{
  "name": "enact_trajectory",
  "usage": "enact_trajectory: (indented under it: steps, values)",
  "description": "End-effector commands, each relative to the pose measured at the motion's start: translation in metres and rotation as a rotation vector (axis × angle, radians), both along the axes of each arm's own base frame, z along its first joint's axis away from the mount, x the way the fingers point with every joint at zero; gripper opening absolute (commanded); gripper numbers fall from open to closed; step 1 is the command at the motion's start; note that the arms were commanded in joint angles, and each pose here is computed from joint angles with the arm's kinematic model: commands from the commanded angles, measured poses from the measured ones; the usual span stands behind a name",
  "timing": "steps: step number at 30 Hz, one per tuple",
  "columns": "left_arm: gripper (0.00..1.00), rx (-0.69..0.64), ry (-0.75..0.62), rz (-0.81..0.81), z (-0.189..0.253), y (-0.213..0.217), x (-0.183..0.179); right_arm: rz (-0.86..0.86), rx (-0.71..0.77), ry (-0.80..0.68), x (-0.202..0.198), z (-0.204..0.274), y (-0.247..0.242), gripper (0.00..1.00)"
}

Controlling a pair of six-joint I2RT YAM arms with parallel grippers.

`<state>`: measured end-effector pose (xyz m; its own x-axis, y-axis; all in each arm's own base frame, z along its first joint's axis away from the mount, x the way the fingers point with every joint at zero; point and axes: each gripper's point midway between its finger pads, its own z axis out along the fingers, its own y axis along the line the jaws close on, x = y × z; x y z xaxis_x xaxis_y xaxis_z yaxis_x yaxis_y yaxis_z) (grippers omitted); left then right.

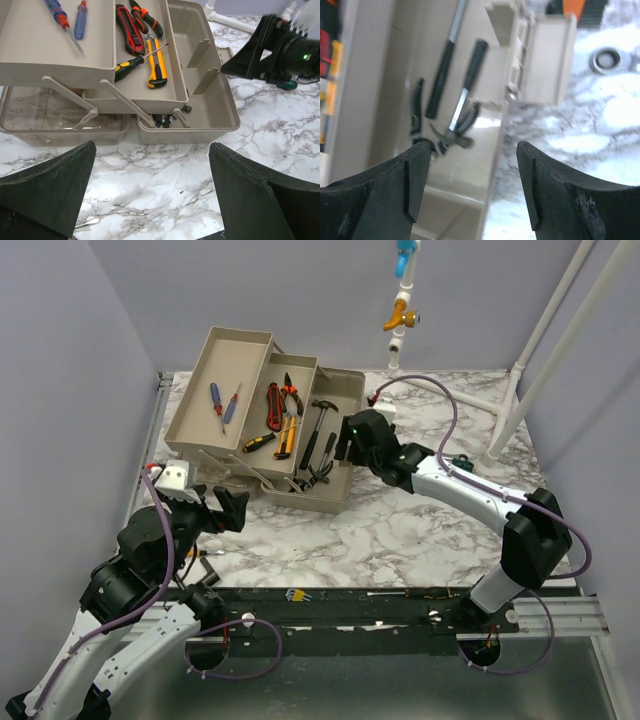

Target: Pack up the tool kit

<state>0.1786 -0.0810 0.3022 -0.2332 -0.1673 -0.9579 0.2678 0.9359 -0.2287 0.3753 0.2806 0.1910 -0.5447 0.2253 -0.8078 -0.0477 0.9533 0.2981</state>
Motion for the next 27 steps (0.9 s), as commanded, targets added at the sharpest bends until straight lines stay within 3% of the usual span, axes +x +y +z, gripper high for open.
enact_trajectory:
  steps: [1,7,13,16,23,27]
  values:
    - [0.99,-0.046,-0.004,-0.054,0.012,-0.013,-0.001,-0.018,0.048,0.04,-0.018,-0.02,-0.008,0.77]
    - [0.99,-0.032,0.014,-0.069,0.022,-0.019,0.002,0.003,0.048,0.12,-0.034,-0.058,-0.011,0.75]
    - [0.98,0.049,0.018,-0.012,0.042,-0.008,0.012,0.01,0.041,0.152,-0.042,-0.075,-0.013,0.63]
    - [0.99,0.058,0.015,0.034,0.063,0.007,0.018,0.0,0.022,0.154,-0.043,-0.08,-0.017,0.5]
    - [0.99,-0.01,0.055,0.072,0.096,0.023,0.042,-0.028,-0.052,0.166,-0.042,-0.087,-0.036,0.04]
    - [0.98,-0.102,0.083,0.187,0.103,0.045,0.067,-0.102,-0.114,0.143,-0.039,-0.085,-0.058,0.01]
